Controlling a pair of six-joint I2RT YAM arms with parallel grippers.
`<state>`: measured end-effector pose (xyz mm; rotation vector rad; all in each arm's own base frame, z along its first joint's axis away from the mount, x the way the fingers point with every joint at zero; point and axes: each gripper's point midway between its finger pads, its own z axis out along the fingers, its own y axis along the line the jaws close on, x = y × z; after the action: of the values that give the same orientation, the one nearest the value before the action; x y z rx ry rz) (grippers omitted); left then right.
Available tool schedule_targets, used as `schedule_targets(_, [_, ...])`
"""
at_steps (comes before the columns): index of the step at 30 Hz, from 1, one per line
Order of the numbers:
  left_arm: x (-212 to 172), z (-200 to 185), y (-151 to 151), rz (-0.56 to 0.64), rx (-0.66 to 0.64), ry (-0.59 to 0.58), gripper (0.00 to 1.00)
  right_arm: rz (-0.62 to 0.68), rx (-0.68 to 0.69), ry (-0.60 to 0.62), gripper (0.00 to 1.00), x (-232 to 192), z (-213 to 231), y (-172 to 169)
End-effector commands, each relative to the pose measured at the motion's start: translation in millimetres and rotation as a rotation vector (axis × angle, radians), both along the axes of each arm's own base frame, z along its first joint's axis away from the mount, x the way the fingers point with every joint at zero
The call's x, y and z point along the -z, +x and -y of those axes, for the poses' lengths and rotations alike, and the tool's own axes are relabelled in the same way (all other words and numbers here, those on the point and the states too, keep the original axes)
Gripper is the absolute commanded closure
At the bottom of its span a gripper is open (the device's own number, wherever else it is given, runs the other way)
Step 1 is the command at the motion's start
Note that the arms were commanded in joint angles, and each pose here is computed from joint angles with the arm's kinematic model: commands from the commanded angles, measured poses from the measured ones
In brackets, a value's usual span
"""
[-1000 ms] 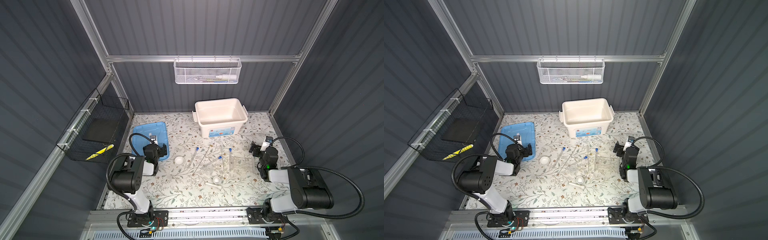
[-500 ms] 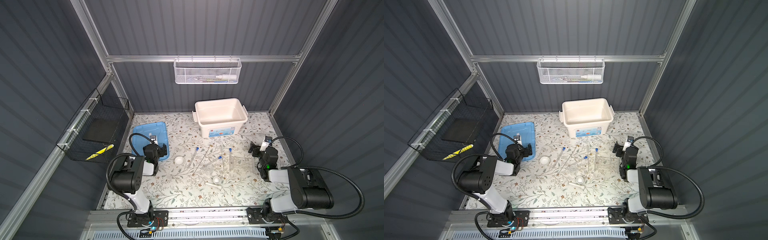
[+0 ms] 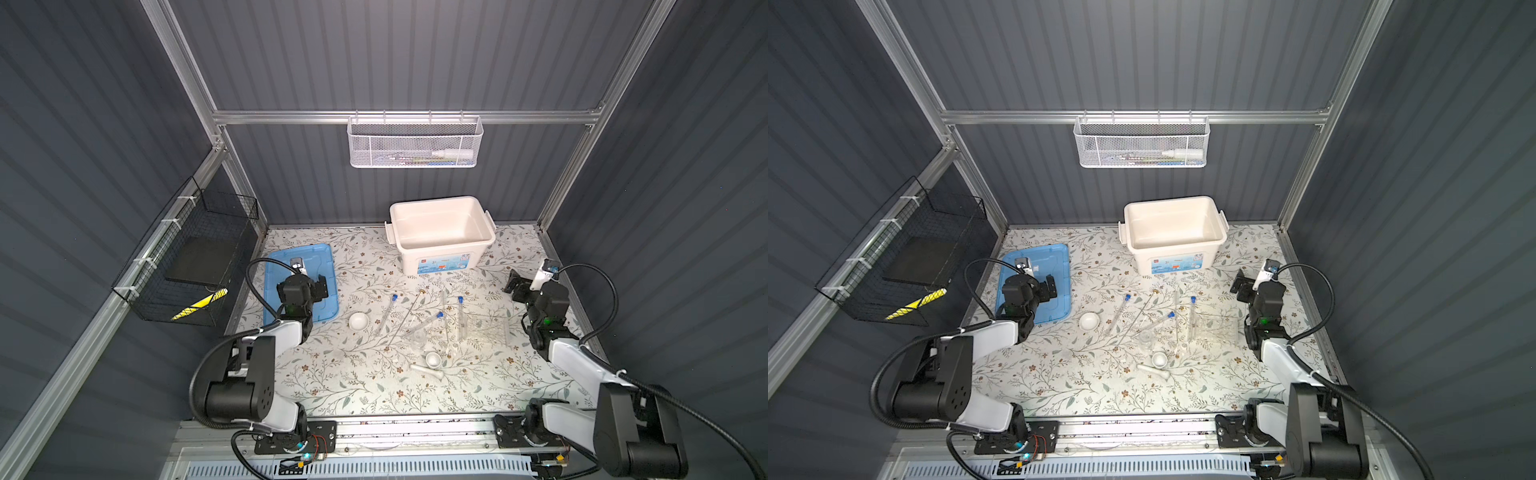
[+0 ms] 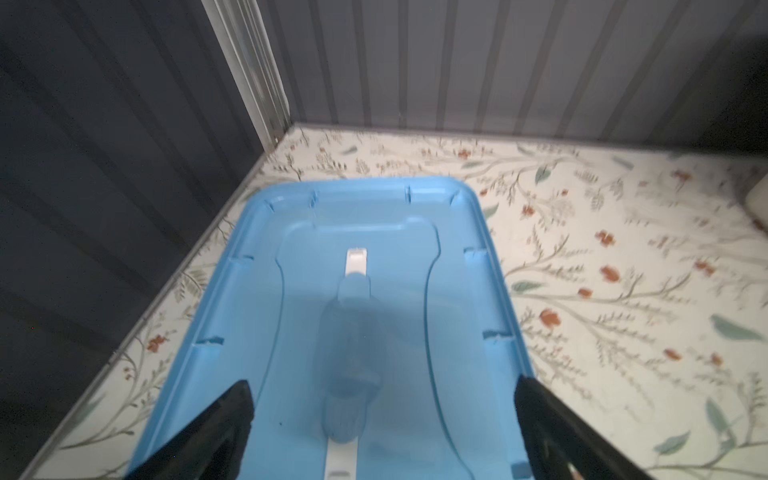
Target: Organize the chemistry lab equipment
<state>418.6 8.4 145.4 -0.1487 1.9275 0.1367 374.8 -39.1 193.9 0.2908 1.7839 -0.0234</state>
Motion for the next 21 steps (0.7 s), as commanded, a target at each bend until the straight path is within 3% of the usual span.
schedule_targets(1, [-12.2, 2.6, -9.9, -0.034, -0.009, -0.076, 0.00, -0.154, -0.008, 0.117, 0.05, 14.3, -8.0, -15.7])
schedule_targets(5, [-26.3, 4.8, -17.7, -0.108, -0.039, -0.127, 0.00, -0.140, -0.045, 0.197, 0.06, -5.6, -24.0, -22.0])
schedule_targets(11, [-45.8, 44.5, -36.3, -0.085, 0.045, -0.066, 0.01, -0.122, -0.116, 0.219, 0.08, -27.1, -57.9, -29.5])
schedule_targets(21, [-26.2, 106.1, -60.4, -0.181, 0.220, -0.058, 0.00, -0.172, -0.208, 0.252, 0.10, -22.1, -112.7, -39.7])
